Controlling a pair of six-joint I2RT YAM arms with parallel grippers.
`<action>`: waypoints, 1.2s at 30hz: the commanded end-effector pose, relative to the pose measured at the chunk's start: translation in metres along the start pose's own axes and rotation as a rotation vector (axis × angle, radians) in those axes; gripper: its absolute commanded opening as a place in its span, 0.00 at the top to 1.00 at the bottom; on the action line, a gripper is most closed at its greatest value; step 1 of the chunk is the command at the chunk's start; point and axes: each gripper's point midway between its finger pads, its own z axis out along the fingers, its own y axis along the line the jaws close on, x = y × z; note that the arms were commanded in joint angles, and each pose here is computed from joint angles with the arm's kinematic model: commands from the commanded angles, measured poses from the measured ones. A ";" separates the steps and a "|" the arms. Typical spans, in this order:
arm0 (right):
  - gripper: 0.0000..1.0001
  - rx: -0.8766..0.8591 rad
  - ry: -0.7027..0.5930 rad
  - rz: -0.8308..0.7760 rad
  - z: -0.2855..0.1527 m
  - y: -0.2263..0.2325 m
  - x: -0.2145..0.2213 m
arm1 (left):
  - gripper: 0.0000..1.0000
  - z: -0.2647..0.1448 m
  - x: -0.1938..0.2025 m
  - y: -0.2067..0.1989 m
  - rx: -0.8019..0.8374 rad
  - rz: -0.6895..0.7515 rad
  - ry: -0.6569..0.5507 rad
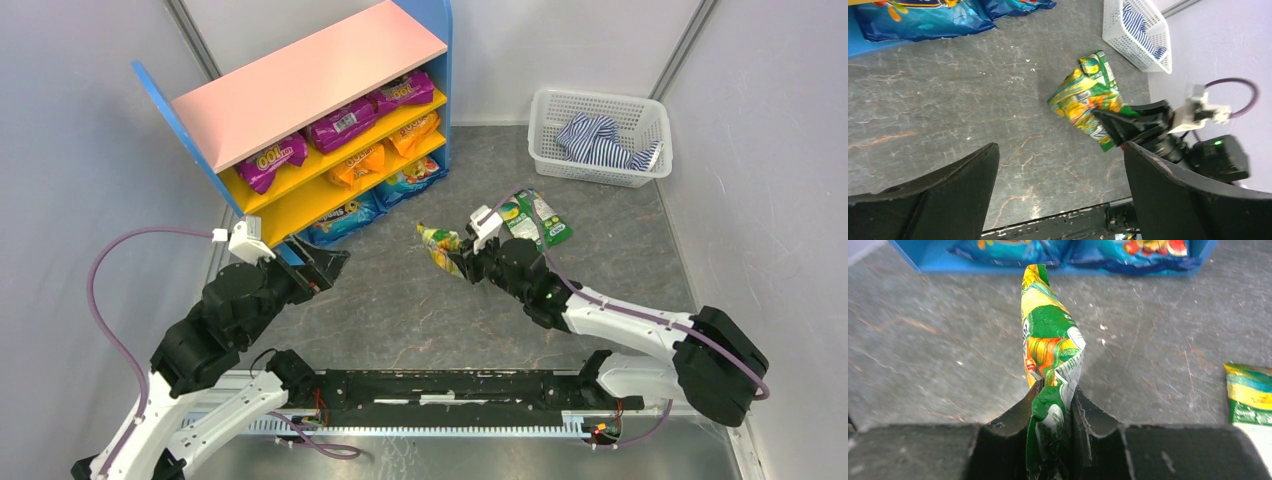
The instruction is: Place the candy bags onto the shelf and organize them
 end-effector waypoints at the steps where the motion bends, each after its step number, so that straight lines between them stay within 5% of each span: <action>1: 1.00 -0.072 -0.184 0.155 -0.005 0.019 -0.097 | 0.00 -0.009 -0.010 0.013 -0.034 0.093 -0.039; 11: 0.99 -0.099 -0.466 0.265 -0.026 0.024 -0.265 | 0.00 -0.009 0.006 0.026 -0.046 0.214 0.023; 16: 0.99 -0.082 -0.613 0.037 -0.022 0.027 -0.360 | 0.00 -0.006 0.015 0.036 -0.065 0.282 0.056; 22: 0.99 0.148 -0.695 -0.302 0.015 0.001 -0.435 | 0.00 -0.001 0.034 0.037 -0.030 0.330 0.136; 28: 1.00 0.362 -0.779 -0.543 0.050 -0.020 -0.468 | 0.00 0.000 0.033 0.036 -0.034 0.333 0.136; 36: 1.00 0.423 -0.854 -0.707 0.082 -0.045 -0.476 | 0.00 -0.004 0.032 0.039 -0.030 0.323 0.122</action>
